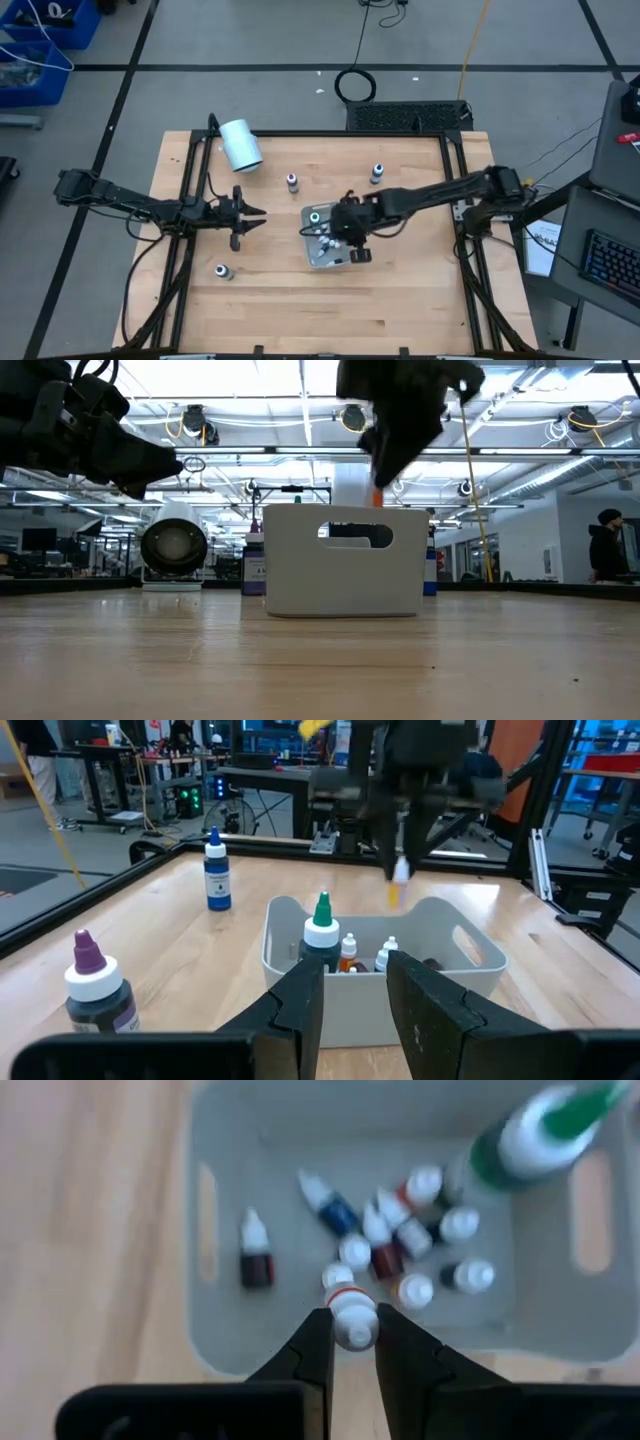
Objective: Pick & Place food coloring
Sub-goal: Put the yellow food coloring bottle into the bin, then put the big blue food coloring bottle into the bin
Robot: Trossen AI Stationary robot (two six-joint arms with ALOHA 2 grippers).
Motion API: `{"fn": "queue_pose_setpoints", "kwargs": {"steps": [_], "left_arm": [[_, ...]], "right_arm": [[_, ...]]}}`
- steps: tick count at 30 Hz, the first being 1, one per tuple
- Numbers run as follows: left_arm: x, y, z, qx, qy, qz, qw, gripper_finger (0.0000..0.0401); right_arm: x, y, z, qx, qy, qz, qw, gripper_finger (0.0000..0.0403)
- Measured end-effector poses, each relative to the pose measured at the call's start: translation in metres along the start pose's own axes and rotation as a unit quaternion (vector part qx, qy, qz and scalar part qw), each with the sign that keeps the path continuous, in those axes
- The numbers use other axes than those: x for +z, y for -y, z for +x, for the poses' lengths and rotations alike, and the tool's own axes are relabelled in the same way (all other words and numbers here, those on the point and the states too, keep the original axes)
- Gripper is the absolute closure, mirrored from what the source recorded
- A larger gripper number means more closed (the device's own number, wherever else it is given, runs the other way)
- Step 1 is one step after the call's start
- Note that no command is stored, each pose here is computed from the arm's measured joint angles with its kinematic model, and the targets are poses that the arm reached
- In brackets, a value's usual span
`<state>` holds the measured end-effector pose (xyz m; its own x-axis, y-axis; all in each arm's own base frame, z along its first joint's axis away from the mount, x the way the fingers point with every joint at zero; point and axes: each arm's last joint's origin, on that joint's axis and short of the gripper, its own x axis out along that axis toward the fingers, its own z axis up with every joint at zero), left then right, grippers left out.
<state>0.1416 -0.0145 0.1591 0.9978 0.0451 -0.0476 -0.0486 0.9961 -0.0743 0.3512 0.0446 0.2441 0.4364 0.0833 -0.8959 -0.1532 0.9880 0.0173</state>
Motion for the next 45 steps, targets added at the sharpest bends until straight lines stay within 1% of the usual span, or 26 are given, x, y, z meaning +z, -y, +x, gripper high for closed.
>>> {"fn": "queue_pose_setpoints", "kwargs": {"steps": [4,8,11,16,23,30,32,36,38,42,45], "left_arm": [[0.0,0.0,0.0,0.0,0.0,0.0,1.0,0.0283],[0.0,0.0,0.0,0.0,0.0,0.0,1.0,0.0283],[0.0,0.0,0.0,0.0,0.0,0.0,1.0,0.0283],[0.0,0.0,0.0,0.0,-0.001,0.0,1.0,0.0283],[0.0,0.0,0.0,0.0,-0.001,0.0,1.0,0.0283],[0.0,0.0,0.0,0.0,-0.001,0.0,1.0,0.0283],[0.0,0.0,0.0,0.0,-0.001,0.0,1.0,0.0283],[0.0,0.0,0.0,0.0,-0.001,0.0,1.0,0.0283],[0.0,0.0,0.0,0.0,-0.001,0.0,1.0,0.0283],[0.0,0.0,0.0,0.0,-0.001,0.0,1.0,0.0283],[0.0,0.0,0.0,0.0,-0.002,0.0,1.0,0.0283]], "right_arm": [[-0.005,0.003,0.021,0.001,-0.045,-0.011,0.999,0.0363],[-0.007,0.004,0.037,0.003,-0.063,-0.028,0.998,0.0363],[-0.008,0.006,0.048,0.016,-0.076,-0.031,0.997,0.0363],[-0.011,0.01,0.061,0.017,-0.093,-0.039,0.995,0.0363],[-0.013,0.011,0.072,0.019,-0.102,-0.05,0.993,0.0363],[-0.013,0.011,0.072,0.019,-0.103,-0.05,0.993,0.0362],[-0.013,0.011,0.072,0.018,-0.101,-0.045,0.994,0.034],[-0.013,0.01,0.072,0.016,-0.102,-0.032,0.994,0.0278],[-0.013,0.01,0.072,0.015,-0.102,-0.021,0.994,0.0259],[-0.012,0.01,0.067,0.013,-0.1,0.004,0.995,0.0245],[-0.011,0.007,0.054,0.011,-0.092,0.022,0.995,0.0245]]}}
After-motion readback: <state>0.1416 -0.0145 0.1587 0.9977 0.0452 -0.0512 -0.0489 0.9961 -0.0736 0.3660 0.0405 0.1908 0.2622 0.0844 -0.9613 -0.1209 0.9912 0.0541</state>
